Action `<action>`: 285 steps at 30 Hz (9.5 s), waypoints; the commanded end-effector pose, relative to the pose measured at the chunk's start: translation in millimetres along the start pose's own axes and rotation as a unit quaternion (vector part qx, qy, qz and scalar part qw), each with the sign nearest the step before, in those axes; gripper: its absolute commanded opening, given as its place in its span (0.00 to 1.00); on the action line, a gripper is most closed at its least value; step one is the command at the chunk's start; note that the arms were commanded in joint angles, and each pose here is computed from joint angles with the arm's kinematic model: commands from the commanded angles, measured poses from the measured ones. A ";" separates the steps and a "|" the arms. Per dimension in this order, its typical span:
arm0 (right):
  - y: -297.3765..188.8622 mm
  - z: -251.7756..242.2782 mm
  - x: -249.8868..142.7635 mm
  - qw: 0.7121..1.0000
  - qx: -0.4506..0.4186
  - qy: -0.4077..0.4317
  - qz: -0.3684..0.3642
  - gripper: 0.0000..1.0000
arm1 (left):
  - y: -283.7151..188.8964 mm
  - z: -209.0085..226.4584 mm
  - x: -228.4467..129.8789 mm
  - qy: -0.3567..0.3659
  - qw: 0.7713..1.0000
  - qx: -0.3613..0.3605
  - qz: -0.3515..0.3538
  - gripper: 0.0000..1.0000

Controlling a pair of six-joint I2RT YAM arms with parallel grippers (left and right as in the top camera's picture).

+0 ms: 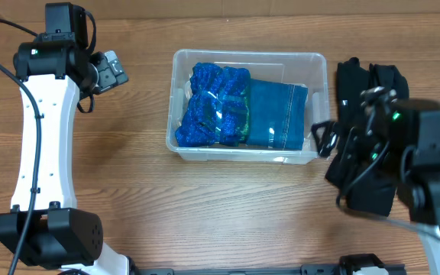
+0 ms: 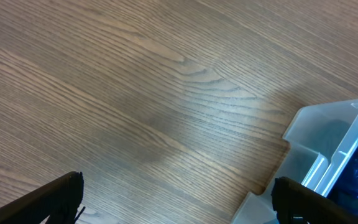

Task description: Pack container

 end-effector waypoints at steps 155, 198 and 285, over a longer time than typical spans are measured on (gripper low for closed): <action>45.1 11.5 107.9 0.982 0.180 0.059 -0.010 0.04 | -1.0 0.4 1.3 0.010 1.000 0.006 -0.004 1.00; -80.9 69.2 15.3 0.959 0.056 -0.222 -0.168 1.00 | -1.0 0.5 1.3 0.010 1.000 0.006 -0.004 1.00; 87.4 -140.3 -138.4 0.969 -0.009 -0.049 -0.240 1.00 | -10.3 22.1 -248.8 0.145 0.887 -0.103 -0.426 1.00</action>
Point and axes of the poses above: each gripper's point midway between its finger pads, its own y axis out along the fingers, its own z axis along the line the jaws close on, x = y × z, the point moved 9 cm from there along -y, back along the fingers, and after that the axes turned 15 degrees about y, right-handed, at the moved point
